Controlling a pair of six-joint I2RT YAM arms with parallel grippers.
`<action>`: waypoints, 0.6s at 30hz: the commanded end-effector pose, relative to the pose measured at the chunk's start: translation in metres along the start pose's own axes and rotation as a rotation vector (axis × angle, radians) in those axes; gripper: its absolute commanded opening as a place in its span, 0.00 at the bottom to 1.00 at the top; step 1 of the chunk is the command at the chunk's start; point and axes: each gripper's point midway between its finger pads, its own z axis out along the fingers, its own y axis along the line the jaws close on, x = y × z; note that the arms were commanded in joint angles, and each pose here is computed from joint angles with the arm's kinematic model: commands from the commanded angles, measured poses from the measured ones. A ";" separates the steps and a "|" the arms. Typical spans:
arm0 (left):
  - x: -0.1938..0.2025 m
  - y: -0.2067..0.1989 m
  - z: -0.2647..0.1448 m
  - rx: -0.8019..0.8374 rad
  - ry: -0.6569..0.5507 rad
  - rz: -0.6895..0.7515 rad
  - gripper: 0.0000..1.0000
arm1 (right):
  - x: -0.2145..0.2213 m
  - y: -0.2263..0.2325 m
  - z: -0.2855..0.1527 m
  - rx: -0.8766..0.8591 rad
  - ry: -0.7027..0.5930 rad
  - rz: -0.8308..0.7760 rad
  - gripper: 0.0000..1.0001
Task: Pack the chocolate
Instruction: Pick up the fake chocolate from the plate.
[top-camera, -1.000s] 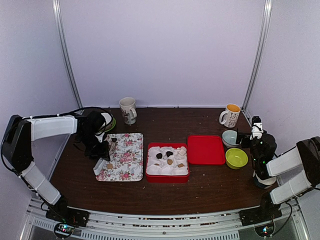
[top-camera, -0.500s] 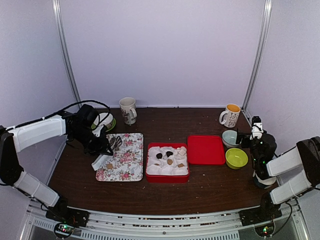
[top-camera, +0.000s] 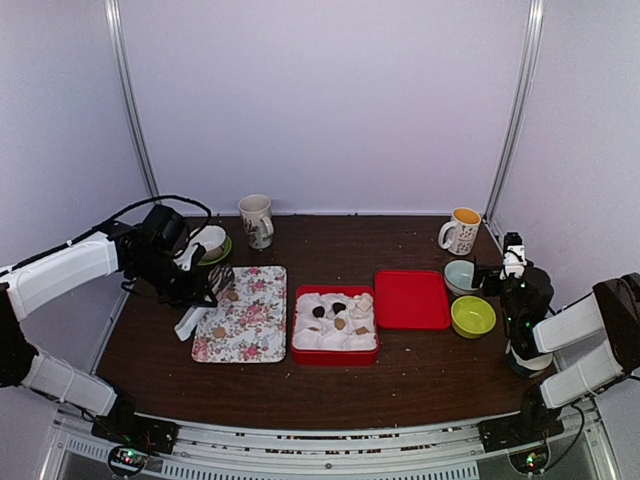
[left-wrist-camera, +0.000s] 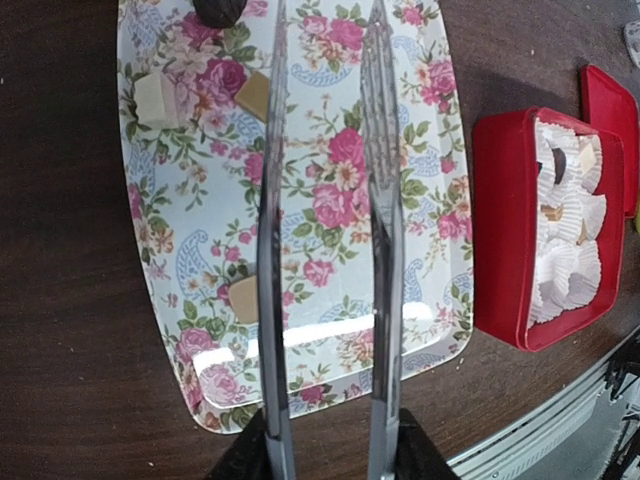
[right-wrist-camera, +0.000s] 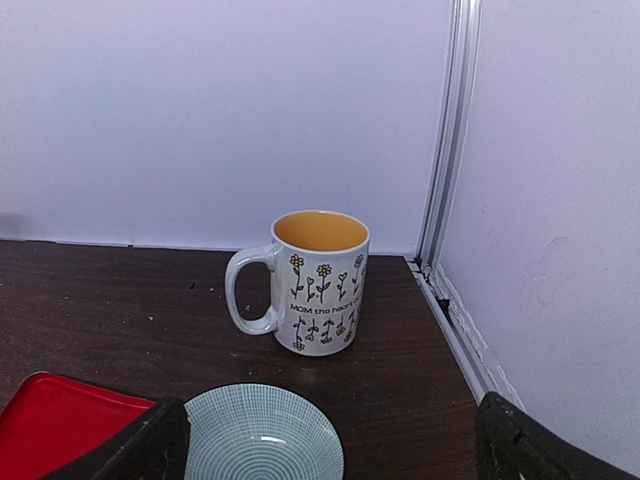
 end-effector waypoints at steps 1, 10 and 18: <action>0.006 0.008 0.013 -0.030 0.028 0.010 0.38 | -0.011 -0.001 0.004 0.000 -0.027 0.010 1.00; 0.006 0.018 0.032 -0.072 0.050 0.019 0.39 | -0.010 -0.001 0.004 0.001 -0.026 0.009 1.00; 0.011 0.013 0.046 -0.056 0.069 0.001 0.41 | -0.010 -0.001 0.004 0.000 -0.026 0.009 1.00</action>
